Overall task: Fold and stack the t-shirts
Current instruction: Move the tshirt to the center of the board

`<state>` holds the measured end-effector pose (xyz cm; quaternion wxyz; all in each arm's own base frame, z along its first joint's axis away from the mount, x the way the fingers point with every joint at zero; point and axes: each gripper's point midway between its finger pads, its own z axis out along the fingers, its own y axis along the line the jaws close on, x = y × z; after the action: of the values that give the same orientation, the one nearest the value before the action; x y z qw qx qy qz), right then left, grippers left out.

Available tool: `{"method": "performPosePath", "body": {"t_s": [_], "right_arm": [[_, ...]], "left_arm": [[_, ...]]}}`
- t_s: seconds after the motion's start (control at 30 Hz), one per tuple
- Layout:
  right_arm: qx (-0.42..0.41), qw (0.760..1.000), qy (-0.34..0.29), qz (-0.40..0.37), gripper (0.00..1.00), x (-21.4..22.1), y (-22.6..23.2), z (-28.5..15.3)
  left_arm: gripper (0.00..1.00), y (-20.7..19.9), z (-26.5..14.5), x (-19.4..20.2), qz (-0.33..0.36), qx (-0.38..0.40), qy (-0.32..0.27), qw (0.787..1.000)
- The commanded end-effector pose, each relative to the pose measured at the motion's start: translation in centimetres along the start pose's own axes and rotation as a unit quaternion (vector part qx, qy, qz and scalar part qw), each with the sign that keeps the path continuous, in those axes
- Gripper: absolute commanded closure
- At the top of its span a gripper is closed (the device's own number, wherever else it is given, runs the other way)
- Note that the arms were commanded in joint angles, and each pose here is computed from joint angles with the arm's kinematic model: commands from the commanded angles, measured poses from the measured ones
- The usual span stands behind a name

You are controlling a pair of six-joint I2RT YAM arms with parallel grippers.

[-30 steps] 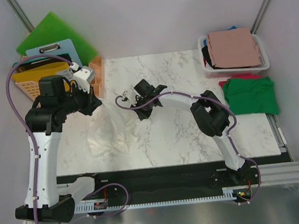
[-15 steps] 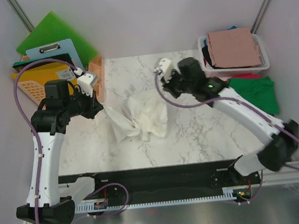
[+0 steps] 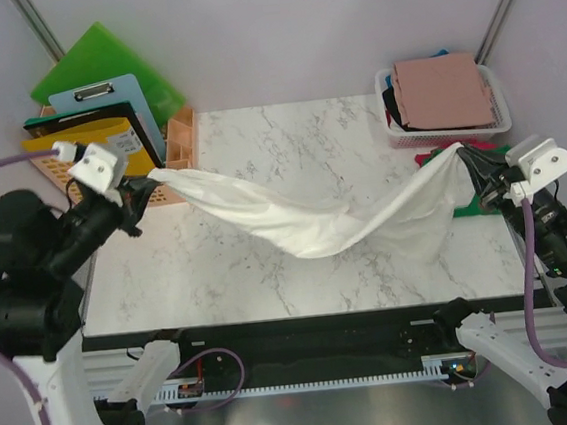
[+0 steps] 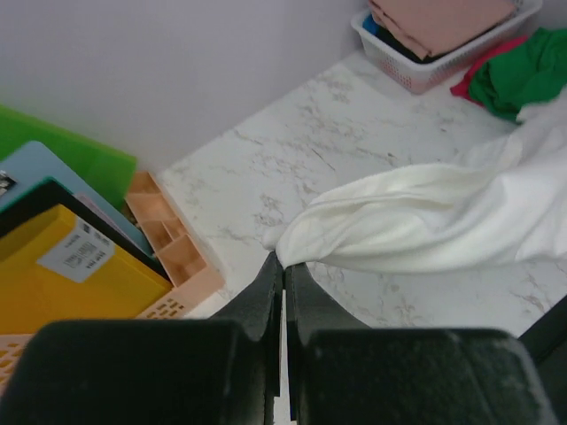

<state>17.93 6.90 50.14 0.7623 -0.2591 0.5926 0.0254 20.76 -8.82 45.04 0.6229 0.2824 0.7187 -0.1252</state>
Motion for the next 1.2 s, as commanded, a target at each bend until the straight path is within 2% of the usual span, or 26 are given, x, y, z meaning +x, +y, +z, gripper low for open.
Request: {"method": "performPosePath", "body": {"t_s": [0.0,0.2,0.47,0.6,0.9,1.17], "right_arm": [[-0.001,1.0,0.02,-0.004,1.0,0.9,0.0,-1.1],[0.01,1.0,0.012,-0.014,1.0,-0.1,-0.7,-2.7],[0.043,0.999,0.005,-0.02,1.0,-1.1,-1.9,-4.6],[0.006,1.0,0.021,-0.013,1.0,0.6,-0.3,-3.1],[-0.055,0.992,0.111,-0.011,1.0,9.4,3.7,1.7],[-0.044,0.994,0.095,-0.009,1.0,7.7,3.0,-1.3]], "left_arm": [[0.98,-0.2,-4.5,-3.5,0.054,-0.048,-0.061,0.996],[0.98,-1.7,-8.1,-4.4,0.074,-0.07,-0.101,0.99],[0.98,-1.6,-9.9,-4.1,0.088,-0.106,-0.106,0.985],[0.98,-1.5,-9.5,-3.2,0.082,-0.104,-0.094,0.987],[0.98,0.0,-5.5,-0.5,0.05,-0.087,-0.052,0.994],[0.98,-1.1,-7.6,-0.9,0.072,-0.098,-0.076,0.99]]}}
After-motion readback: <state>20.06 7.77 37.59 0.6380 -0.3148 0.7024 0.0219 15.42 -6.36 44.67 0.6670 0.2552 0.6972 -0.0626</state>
